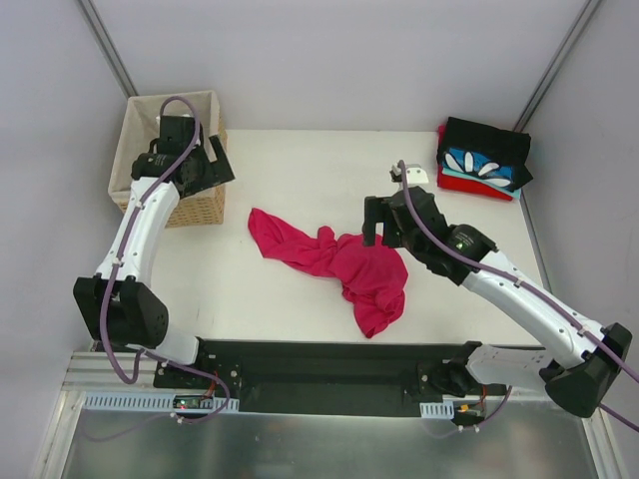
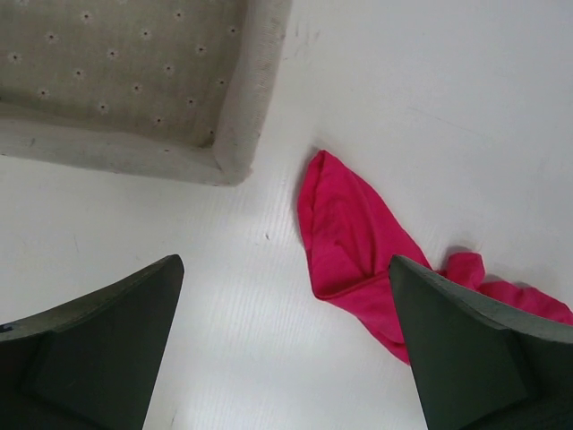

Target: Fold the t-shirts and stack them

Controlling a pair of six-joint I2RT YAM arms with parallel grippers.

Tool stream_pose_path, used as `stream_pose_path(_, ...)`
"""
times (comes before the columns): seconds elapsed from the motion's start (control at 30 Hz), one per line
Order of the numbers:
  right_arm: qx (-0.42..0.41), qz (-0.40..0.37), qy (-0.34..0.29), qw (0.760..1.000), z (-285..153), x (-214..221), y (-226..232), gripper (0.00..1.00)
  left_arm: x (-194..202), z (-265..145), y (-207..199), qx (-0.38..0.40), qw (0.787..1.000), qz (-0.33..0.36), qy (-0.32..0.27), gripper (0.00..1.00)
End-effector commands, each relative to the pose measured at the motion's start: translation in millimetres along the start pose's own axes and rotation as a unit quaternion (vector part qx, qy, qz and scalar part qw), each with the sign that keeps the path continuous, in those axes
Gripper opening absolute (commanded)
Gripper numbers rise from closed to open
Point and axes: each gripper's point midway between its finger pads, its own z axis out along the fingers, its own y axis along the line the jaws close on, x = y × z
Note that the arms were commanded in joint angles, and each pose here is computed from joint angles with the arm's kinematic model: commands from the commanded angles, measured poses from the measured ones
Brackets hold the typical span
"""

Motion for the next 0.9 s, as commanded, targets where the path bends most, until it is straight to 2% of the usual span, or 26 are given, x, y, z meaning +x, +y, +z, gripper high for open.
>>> stream_pose_path(0.0,-0.008,0.003,-0.014,1.000,-0.6,-8.0,6.0,0.97,-5.1,9.7,28.9,-0.047,0.998,-0.029,0.004,0.99)
stream_pose_path(0.17,-0.001,0.001,-0.014,1.000,-2.0,-6.7,2.4,0.96,-29.8,12.2,45.8,-0.058,0.997,-0.046,-0.012,0.99)
stream_pose_path(0.4,0.001,-0.006,-0.012,1.000,-1.8,-5.4,1.6,0.97,-41.6,33.5,67.6,-0.081,0.995,-0.057,0.003,0.99)
stream_pose_path(0.67,0.006,-0.009,-0.007,1.000,3.0,-3.1,1.6,0.97,-71.3,40.4,67.1,-0.080,0.996,-0.043,-0.015,0.99)
stream_pose_path(0.87,0.011,-0.012,-0.003,1.000,5.3,-0.1,0.3,0.97,-72.7,55.0,72.1,-0.089,0.995,-0.044,0.000,0.99)
